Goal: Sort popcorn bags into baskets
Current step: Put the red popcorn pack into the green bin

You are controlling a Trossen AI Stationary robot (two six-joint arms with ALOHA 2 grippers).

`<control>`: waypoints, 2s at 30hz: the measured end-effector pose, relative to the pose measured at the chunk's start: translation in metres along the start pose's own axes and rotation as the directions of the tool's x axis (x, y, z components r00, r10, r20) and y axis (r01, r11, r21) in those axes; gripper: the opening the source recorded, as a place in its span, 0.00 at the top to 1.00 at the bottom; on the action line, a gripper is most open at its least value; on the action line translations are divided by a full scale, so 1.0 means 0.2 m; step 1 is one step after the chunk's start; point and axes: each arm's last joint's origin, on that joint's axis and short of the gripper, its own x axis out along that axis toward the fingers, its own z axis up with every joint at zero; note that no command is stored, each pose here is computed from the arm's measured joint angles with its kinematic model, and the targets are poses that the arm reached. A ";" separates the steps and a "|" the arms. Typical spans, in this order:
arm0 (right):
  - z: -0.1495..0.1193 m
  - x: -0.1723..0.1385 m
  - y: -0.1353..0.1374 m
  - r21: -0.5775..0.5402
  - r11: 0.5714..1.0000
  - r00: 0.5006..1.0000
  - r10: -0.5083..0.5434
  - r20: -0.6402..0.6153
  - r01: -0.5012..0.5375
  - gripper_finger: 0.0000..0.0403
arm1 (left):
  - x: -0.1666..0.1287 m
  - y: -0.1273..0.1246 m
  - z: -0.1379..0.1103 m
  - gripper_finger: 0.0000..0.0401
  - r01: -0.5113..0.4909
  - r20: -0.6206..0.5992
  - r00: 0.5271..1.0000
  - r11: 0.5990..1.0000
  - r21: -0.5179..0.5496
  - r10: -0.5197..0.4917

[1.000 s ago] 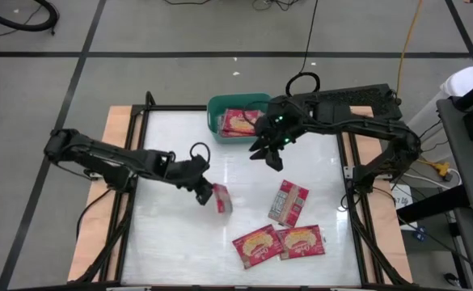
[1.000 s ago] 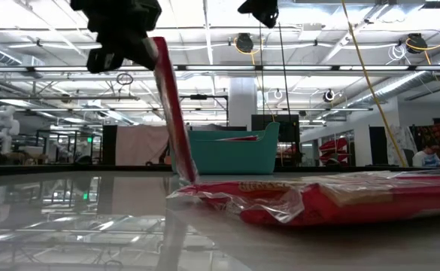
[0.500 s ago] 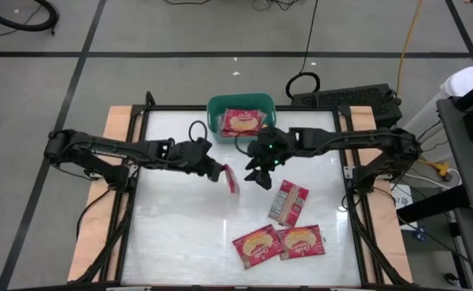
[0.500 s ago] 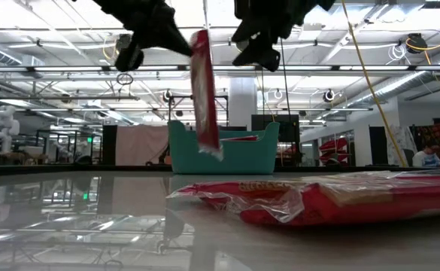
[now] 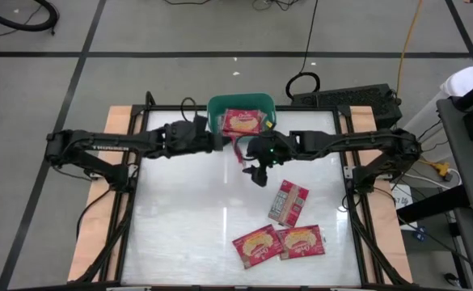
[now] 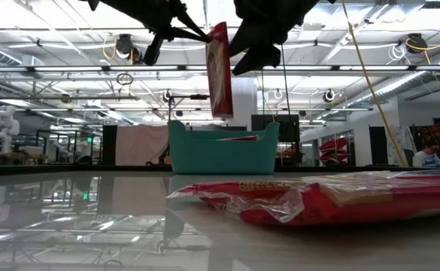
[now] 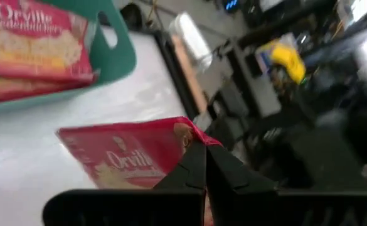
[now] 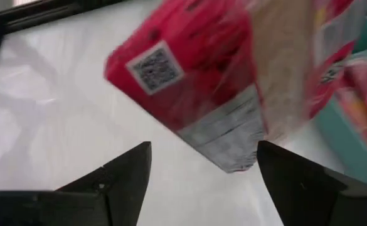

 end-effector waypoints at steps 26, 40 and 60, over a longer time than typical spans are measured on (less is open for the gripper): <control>0.11 -0.07 -0.10 0.108 0.975 0.949 -0.215 0.231 0.195 0.80 | 0.01 0.01 0.20 1.00 0.172 0.032 0.985 0.985 -0.021 -0.171; 0.11 -0.22 -0.16 0.185 0.959 0.942 -0.252 0.220 0.213 0.84 | -0.02 0.07 0.29 1.00 0.109 0.074 0.991 0.994 0.008 -0.109; 0.35 -0.34 -0.20 0.359 0.931 0.944 -0.179 0.277 0.071 0.38 | -0.02 0.10 0.32 1.00 0.066 0.102 0.993 0.998 0.010 -0.066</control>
